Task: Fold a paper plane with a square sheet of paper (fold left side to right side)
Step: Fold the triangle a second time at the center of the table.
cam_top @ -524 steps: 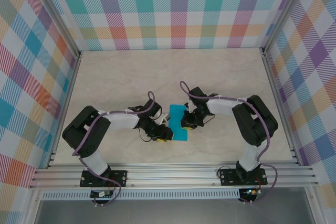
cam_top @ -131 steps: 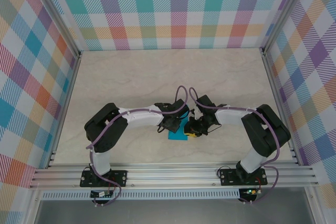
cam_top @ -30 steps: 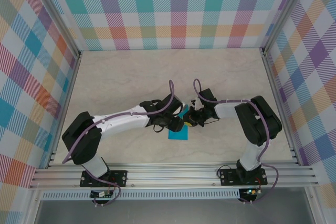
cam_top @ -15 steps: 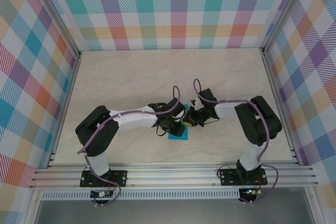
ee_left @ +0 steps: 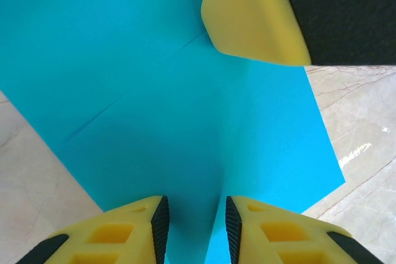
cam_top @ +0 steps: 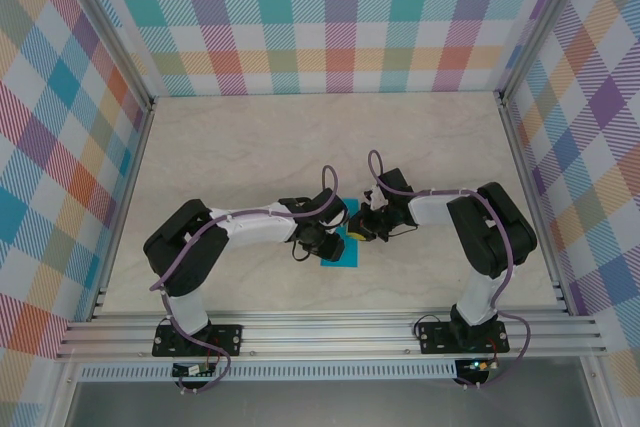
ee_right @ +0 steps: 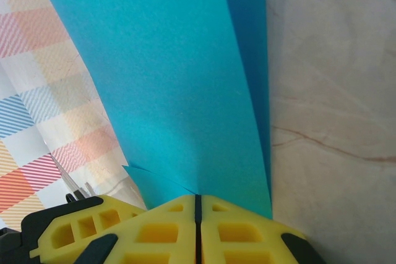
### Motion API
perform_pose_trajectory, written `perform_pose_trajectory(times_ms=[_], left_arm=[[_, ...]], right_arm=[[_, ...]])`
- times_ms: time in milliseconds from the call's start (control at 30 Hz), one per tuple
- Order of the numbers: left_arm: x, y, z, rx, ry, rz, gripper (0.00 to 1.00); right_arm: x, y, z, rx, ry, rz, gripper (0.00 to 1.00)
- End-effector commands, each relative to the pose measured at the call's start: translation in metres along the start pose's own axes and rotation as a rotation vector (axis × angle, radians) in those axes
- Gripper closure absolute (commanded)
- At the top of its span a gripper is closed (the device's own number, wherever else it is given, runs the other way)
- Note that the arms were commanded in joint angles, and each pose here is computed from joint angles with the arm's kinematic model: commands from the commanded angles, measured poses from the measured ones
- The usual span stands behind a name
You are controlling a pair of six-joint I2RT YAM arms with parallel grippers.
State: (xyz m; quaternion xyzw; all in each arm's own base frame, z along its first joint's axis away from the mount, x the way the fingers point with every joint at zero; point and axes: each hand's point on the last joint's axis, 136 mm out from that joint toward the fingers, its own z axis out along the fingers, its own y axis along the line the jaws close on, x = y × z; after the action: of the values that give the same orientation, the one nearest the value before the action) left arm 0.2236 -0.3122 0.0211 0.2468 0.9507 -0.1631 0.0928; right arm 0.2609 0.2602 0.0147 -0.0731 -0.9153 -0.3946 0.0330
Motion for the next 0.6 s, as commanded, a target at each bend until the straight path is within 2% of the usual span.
perform_pose_trajectory(times_ms=[0, 200, 333, 567], left_arm=[[0.012, 0.013, 0.005, -0.04, 0.035, -0.027, 0.67], [-0.001, -0.001, -0.02, 0.011, -0.021, -0.016, 0.66], [-0.009, -0.021, -0.035, 0.104, -0.054, -0.009, 0.66], [-0.008, -0.048, -0.026, 0.274, -0.027, -0.029, 0.68]], right_arm=[[0.014, -0.042, 0.013, 0.136, 0.042, 0.068, 0.92], [0.014, -0.043, 0.013, 0.137, 0.042, 0.069, 0.92], [0.014, -0.042, 0.013, 0.136, 0.042, 0.067, 0.91], [0.014, -0.042, 0.013, 0.137, 0.042, 0.067, 0.91]])
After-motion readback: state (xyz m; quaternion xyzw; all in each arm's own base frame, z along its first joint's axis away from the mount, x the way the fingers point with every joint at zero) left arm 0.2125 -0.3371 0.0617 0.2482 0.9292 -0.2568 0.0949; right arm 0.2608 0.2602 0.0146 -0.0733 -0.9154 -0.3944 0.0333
